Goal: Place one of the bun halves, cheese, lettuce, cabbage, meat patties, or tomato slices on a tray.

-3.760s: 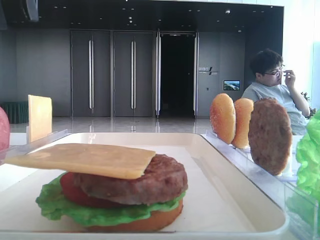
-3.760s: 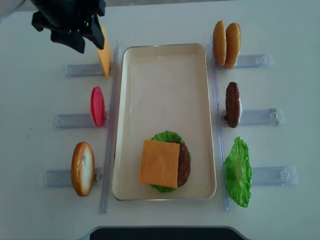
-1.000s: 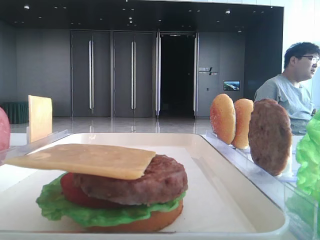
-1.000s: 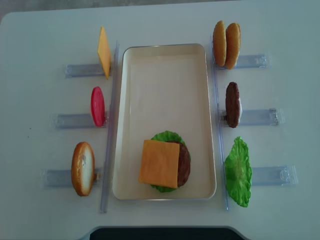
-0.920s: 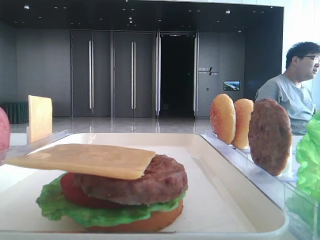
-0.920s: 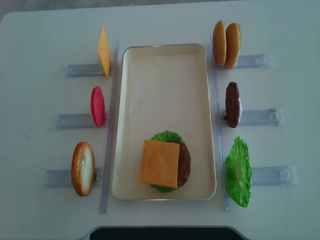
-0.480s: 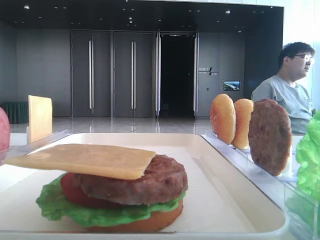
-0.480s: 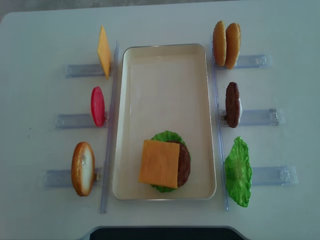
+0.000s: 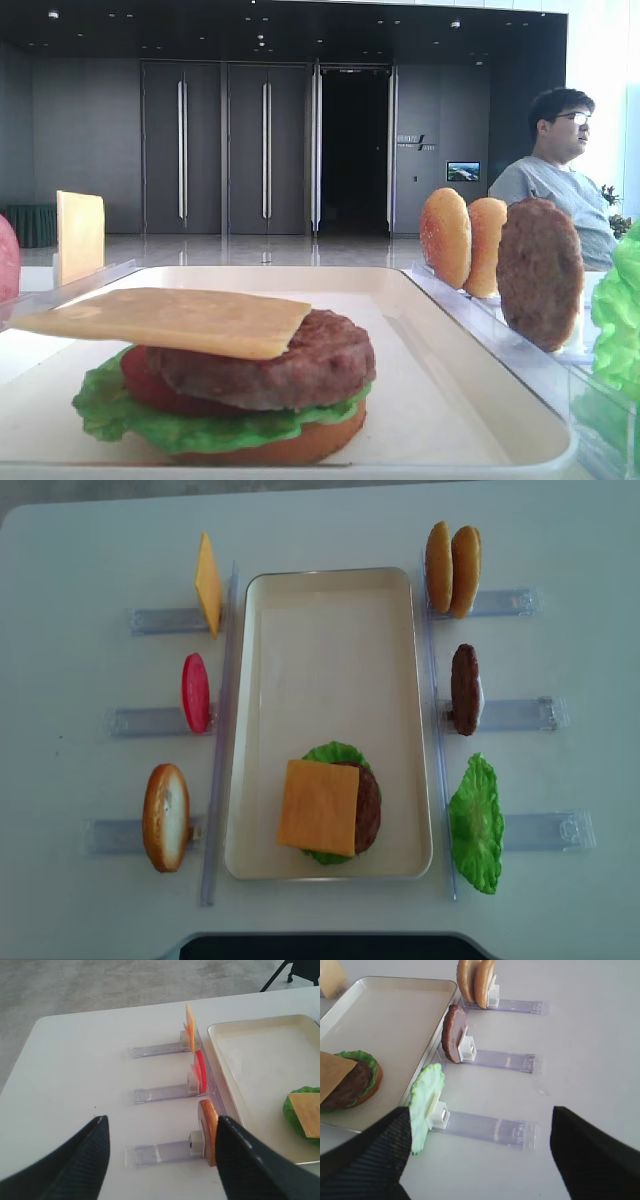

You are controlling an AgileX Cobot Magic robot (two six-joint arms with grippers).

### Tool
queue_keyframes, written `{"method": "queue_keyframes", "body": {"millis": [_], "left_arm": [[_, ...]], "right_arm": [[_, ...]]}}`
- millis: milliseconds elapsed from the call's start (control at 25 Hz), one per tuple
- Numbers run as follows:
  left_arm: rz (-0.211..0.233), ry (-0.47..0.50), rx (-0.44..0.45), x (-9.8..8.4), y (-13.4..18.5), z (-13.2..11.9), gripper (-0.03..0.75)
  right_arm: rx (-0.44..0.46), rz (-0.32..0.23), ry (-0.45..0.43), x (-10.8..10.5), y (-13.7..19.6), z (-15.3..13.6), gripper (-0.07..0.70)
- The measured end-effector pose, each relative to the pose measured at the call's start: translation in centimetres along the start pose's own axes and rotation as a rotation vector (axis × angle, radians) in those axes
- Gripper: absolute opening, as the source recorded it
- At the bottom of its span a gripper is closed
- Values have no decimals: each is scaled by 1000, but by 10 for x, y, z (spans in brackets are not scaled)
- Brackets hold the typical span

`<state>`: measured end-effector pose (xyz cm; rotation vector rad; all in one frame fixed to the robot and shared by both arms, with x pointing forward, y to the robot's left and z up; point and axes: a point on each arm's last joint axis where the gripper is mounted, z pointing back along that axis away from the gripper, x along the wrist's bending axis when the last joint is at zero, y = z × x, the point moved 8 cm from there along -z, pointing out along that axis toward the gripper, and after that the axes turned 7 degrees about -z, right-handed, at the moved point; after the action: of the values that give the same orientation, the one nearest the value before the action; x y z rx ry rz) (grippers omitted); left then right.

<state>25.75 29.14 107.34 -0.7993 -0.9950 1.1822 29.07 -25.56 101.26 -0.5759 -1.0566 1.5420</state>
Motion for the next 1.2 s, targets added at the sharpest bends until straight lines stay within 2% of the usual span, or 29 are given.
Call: {"method": "queue_keyframes", "body": {"millis": [120, 400, 640, 800, 1200], "left_arm": [[2, 7, 27, -1, 6, -7, 496], [16, 52, 209, -10, 55, -52, 492], [19, 36, 160, -8, 54, -66, 492], [19, 33, 149, -8, 52, -66, 489], [19, 32, 142, -8, 51, -66, 419]], "right_arm": [[0, 0, 0, 0, 0, 0, 542], [0, 0, 0, 0, 0, 0, 542], [0, 0, 0, 0, 0, 0, 542], [0, 0, 0, 0, 0, 0, 542], [0, 0, 0, 0, 0, 0, 542]]}}
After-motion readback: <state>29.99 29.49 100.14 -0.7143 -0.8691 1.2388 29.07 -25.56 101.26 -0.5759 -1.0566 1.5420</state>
